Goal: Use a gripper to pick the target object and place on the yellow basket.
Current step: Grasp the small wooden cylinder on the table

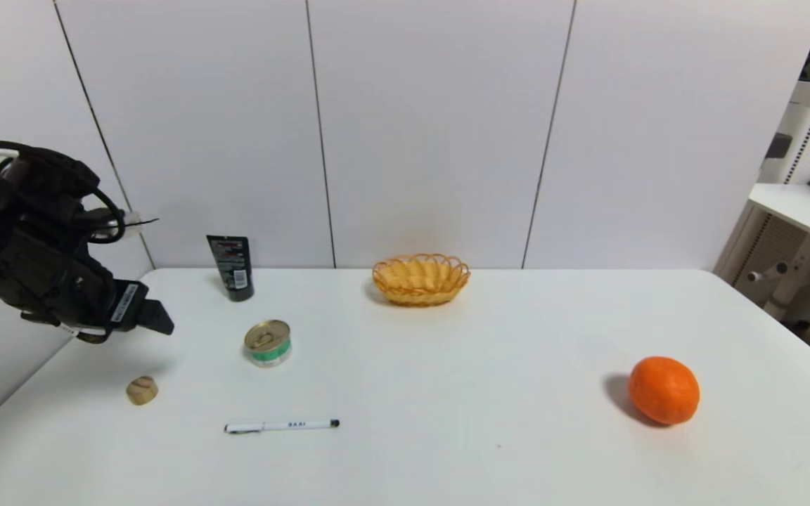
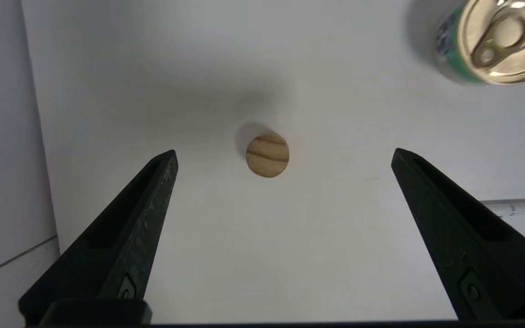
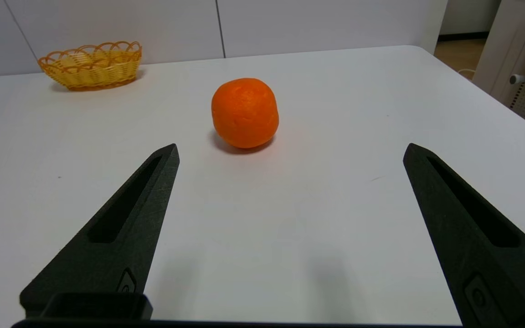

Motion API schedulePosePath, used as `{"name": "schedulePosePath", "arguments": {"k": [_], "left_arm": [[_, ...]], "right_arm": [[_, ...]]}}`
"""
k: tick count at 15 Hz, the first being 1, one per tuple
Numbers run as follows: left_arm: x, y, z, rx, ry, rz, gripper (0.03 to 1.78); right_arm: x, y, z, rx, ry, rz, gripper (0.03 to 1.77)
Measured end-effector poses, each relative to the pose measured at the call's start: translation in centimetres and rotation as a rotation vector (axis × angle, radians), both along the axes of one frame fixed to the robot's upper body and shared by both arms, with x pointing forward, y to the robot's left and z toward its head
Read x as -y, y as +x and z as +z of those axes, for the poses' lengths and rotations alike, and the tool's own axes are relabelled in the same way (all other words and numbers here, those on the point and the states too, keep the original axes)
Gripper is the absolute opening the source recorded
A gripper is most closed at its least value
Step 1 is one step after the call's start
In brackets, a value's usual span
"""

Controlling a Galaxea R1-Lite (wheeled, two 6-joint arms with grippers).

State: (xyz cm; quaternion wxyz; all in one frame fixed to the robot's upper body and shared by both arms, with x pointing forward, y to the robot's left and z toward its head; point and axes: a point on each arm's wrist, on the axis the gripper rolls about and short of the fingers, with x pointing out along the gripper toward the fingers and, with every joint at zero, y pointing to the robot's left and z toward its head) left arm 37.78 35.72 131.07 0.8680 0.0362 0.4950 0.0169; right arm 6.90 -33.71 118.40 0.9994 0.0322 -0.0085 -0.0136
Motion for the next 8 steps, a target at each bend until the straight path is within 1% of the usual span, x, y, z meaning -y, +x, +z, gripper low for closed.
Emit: {"name": "schedulePosePath", "arguments": {"k": [2,5,8], "left_arm": [[-0.6,0.5,-1.6,-0.087,-0.017,0.031,1.69],[-1.5,1.5,-3.6,-0.157,-0.033,0.074,1.69],[-1.8,2.5,-5.3,-0.207,-0.04,0.086,1.69]], "right_arm": [[0.0,0.0,0.0,0.0,0.0,0.0,1.7],[0.0,0.0,0.0,0.0,0.0,0.0,1.7],[0.0,0.0,0.0,0.0,0.0,0.0,1.7]]}}
